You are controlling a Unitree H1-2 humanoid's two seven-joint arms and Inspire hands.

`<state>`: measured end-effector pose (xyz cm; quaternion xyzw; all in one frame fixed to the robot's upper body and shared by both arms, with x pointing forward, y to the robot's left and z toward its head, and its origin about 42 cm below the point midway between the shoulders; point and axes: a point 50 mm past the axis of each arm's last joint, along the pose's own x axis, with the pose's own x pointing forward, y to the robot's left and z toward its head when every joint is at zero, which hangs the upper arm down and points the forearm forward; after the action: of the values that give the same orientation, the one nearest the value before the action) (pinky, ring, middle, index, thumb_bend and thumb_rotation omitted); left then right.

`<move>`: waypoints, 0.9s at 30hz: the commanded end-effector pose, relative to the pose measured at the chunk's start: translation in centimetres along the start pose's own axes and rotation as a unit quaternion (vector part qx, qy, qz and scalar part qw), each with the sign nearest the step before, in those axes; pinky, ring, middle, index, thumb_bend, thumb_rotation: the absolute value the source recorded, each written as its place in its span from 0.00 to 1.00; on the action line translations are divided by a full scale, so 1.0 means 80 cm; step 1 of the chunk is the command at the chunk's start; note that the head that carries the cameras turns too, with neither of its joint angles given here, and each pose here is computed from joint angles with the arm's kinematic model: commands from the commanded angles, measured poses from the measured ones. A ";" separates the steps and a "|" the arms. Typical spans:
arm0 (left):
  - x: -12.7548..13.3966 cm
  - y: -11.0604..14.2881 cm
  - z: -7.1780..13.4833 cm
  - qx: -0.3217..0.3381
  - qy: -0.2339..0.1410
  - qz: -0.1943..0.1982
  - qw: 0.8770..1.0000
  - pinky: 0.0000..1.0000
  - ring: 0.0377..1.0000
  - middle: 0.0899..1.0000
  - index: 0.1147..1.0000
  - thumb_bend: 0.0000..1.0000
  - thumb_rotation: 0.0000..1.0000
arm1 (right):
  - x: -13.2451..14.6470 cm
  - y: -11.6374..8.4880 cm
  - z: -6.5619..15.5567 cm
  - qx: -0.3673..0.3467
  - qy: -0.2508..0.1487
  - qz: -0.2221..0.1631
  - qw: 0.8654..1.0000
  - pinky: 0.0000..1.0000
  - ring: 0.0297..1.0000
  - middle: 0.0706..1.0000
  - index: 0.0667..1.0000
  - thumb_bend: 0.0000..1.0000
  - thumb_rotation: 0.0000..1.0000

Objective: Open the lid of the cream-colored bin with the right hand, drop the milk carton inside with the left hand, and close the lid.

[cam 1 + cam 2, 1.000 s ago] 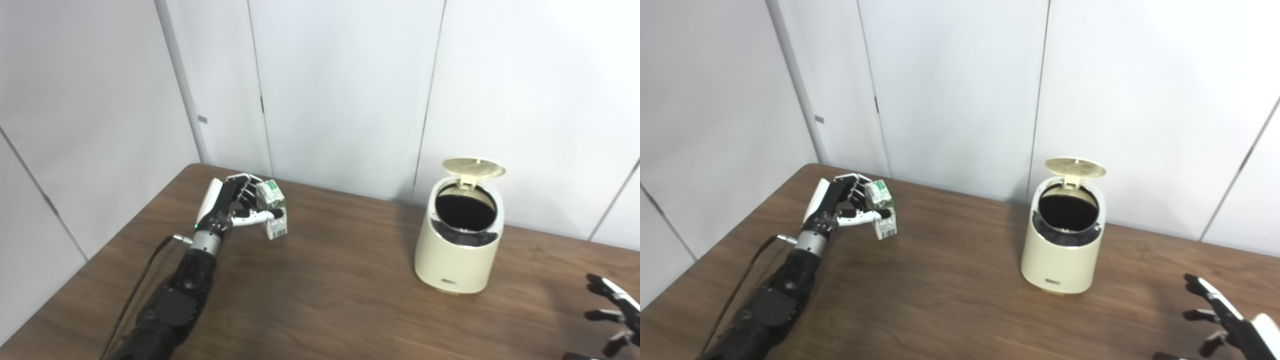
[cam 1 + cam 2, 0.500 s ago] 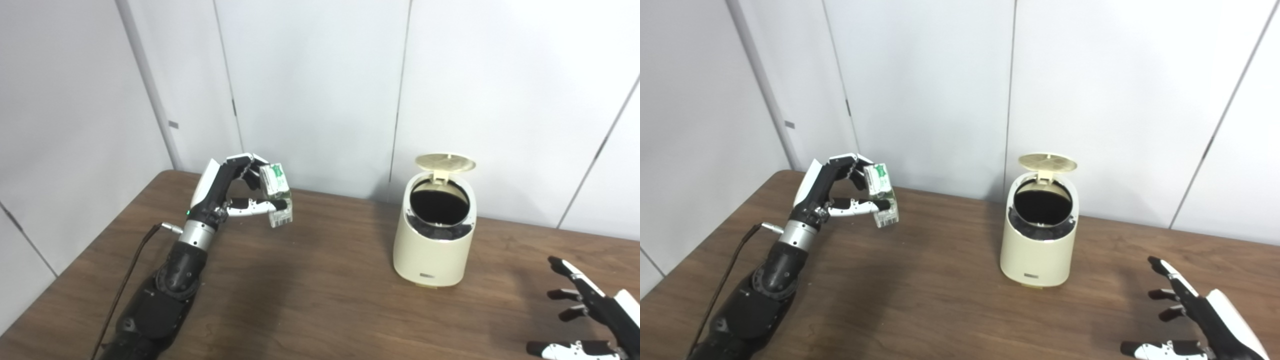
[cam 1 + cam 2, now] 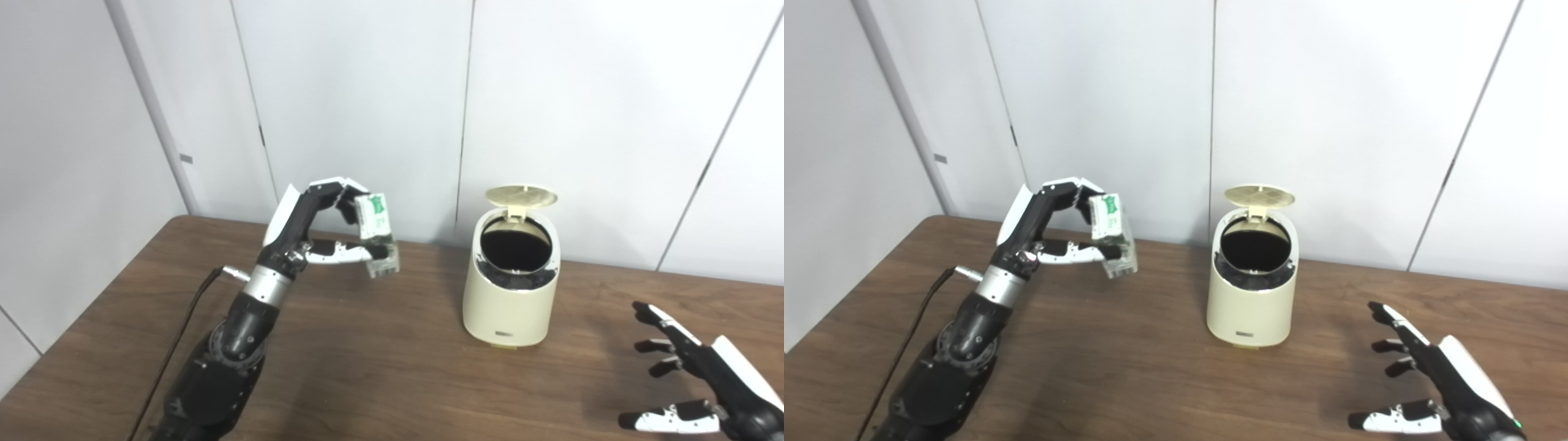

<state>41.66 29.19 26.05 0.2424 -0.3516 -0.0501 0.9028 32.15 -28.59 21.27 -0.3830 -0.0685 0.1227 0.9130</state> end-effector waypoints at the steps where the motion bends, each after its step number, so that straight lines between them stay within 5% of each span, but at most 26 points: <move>1: 0.040 0.016 0.032 -0.001 -0.069 0.022 0.997 0.41 0.42 0.45 0.45 0.50 0.00 | 0.010 -0.016 0.021 -0.018 -0.029 -0.024 0.999 0.61 0.77 0.91 0.92 0.75 0.10; 27: 0.112 -0.041 0.076 -0.090 -0.133 -0.021 0.987 0.42 0.42 0.45 0.45 0.50 0.00 | 0.021 0.007 0.016 -0.006 -0.021 -0.024 0.999 0.62 0.76 0.88 0.90 0.80 0.11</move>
<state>44.08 22.27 30.19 0.1741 -0.4036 -0.1360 0.8879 32.75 -27.04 20.09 -0.3786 -0.0536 0.1206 0.9161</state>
